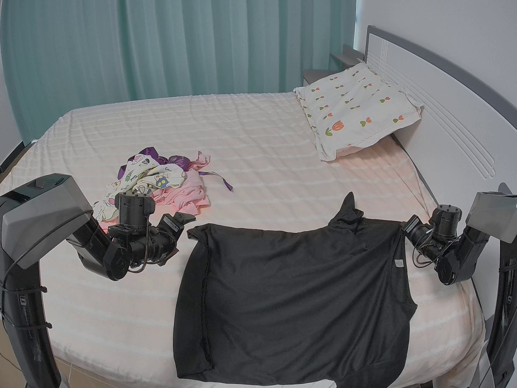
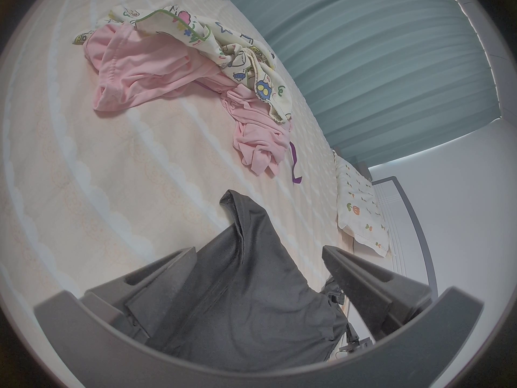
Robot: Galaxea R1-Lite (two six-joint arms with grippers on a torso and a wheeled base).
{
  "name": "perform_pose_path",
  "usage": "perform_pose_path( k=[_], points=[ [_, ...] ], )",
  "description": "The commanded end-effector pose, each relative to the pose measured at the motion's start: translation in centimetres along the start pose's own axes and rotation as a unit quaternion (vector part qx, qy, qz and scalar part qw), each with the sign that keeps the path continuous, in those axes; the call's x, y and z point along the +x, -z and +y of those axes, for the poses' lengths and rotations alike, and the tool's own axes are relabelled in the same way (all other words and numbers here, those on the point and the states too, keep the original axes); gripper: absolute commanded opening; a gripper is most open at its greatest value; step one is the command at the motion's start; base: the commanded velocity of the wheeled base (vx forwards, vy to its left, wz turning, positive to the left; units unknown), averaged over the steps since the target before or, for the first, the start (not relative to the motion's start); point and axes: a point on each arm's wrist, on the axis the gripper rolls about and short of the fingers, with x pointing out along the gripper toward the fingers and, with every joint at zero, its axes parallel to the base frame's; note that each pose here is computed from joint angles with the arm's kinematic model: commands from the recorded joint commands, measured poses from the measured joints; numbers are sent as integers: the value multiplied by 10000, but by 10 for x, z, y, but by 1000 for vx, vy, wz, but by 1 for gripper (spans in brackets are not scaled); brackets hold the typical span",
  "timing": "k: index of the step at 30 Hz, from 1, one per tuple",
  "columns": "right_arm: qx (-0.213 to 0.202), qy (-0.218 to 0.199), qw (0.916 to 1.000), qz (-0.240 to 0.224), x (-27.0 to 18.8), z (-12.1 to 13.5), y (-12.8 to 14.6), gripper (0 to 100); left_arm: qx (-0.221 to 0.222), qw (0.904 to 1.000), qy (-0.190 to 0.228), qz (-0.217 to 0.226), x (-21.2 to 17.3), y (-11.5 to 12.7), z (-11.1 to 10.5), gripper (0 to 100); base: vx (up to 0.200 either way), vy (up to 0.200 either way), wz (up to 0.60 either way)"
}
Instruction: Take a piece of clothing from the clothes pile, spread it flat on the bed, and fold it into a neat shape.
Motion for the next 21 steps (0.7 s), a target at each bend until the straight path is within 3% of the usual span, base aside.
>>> perform_pose_path(
  k=[1, 11, 12, 21],
  points=[
    [53, 82, 9999, -100, 7, -7, -1, 0, -3, 10000, -8, 12, 0, 1, 1, 100, 0, 0, 0],
    [71, 192, 9997, -132, 8, -15, -3, 0, -4, 10000, -29, 39, 3, 2, 3, 100, 0, 0, 0],
    [59, 198, 9997, -116, 8, -15, -2, 100, -4, 10000, -29, 39, 3, 2, 3, 100, 0, 0, 0],
    [74, 244, 9996, -98, -11, -11, -8, 100, 138, 9997, 195, -93, 10, 0, -15, 100, 0, 0, 0]
  ],
)
